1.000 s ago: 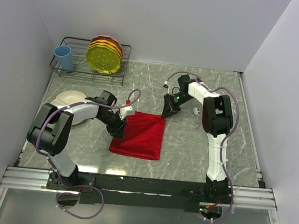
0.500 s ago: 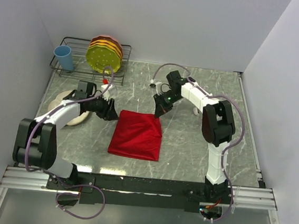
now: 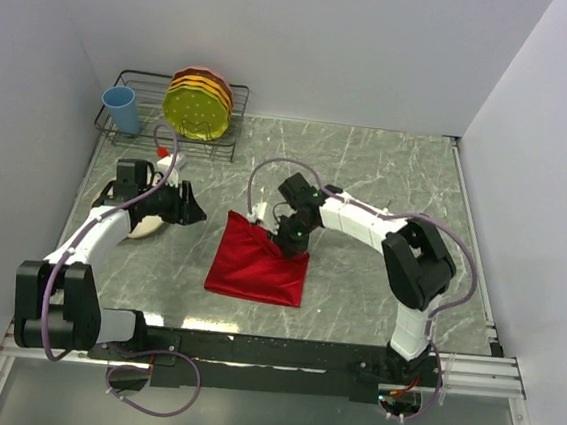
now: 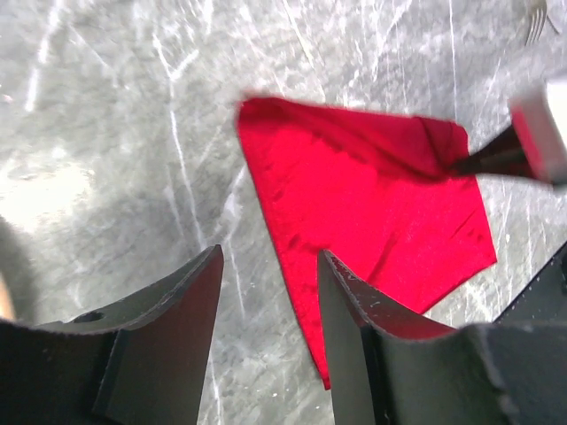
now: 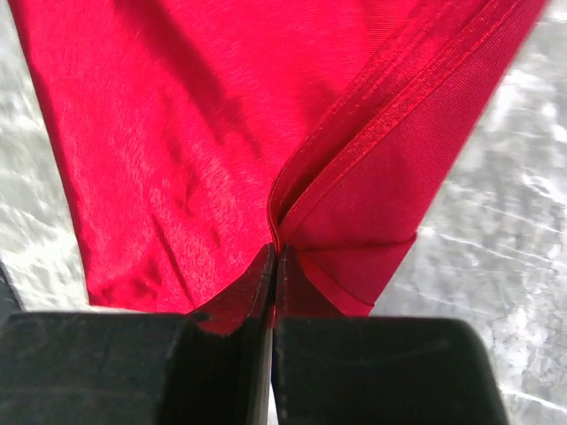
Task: Fold the napkin into a case and place the utensils inside
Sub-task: Fold the lower triangle-folded napkin at the center of the board.
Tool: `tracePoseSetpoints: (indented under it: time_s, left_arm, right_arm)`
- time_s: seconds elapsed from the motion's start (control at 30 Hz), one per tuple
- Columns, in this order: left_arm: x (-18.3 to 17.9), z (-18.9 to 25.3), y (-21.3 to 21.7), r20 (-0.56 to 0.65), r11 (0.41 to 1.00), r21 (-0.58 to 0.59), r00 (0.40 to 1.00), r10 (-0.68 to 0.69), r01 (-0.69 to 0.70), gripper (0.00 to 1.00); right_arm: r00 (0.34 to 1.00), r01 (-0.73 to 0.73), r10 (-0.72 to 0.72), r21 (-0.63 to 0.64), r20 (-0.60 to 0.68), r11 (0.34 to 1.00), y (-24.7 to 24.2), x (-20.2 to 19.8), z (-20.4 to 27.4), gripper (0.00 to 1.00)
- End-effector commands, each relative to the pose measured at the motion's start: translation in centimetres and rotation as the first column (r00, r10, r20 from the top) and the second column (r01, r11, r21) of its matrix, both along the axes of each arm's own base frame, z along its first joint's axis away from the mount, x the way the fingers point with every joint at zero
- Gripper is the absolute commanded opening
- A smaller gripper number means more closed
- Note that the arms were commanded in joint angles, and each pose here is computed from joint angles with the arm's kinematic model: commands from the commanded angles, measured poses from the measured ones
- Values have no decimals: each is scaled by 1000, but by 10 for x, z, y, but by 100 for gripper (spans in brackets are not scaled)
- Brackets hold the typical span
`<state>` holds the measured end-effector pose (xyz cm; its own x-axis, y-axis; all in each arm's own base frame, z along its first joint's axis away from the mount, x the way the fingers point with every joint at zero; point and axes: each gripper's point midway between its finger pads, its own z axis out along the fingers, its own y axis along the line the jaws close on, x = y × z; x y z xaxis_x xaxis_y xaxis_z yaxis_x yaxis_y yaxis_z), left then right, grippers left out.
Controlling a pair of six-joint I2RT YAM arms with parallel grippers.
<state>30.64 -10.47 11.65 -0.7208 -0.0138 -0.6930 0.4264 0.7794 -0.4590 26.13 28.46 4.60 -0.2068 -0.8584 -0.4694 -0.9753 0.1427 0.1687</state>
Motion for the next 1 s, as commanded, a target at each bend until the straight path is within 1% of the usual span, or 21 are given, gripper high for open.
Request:
tracePoseSetpoints:
  time_s: [0.0,0.03,0.07,0.13,0.17,0.23,0.37,0.47,0.5,0.6,0.77,0.83,0.87,0.97]
  left_arm:
    - [3,13,4,59,1000,-1,998,6,-6,53]
    - [4,15,5,84,1000,20,996,-16,14,53]
    - [5,15,6,90,999,26,996,-23,20,52]
    - [3,16,4,99,998,39,993,-60,57,52]
    - [3,16,4,99,997,44,993,-70,66,51]
    - [1,16,2,104,994,48,989,-103,99,50]
    - [0,13,-2,99,990,52,986,-137,133,48]
    - [2,12,-6,109,985,72,981,-161,154,49]
    - [0,13,-16,121,978,83,973,-199,190,50]
    - [1,10,-35,119,967,100,962,-246,235,50]
    - [-8,0,-73,51,946,60,945,-323,320,48]
    - [-9,-1,-83,36,946,43,946,-322,320,47]
    - [-12,-6,-91,19,942,39,942,-335,335,45]
    - [-2,-5,-97,17,952,34,953,-303,303,43]
  right_arm:
    - [965,-158,156,-5,209,987,-8,1,15,0]
    - [947,-192,187,-7,263,981,-9,3,20,0]
    - [944,-210,210,-25,257,977,-16,-6,10,0]
    - [918,-251,249,-33,309,967,-19,-6,12,0]
    - [915,-261,264,-52,304,964,-27,-11,5,0]
    - [888,-293,293,-53,354,955,-28,-10,8,0]
    - [862,-337,338,-73,378,939,-40,-19,0,0]
    - [846,-355,353,-71,400,932,-42,-21,-2,0]
    - [846,-356,352,-69,401,932,-42,-22,-2,0]
    - [848,-350,345,-65,402,935,-41,-21,-4,0]
    - [848,-348,339,-54,408,936,-39,-22,-3,0]
    - [842,-355,343,-53,416,934,-39,-22,-3,0]
    - [837,-364,354,-59,417,930,-41,-24,-5,0]
    - [815,-394,388,-79,431,916,-45,-26,-5,0]
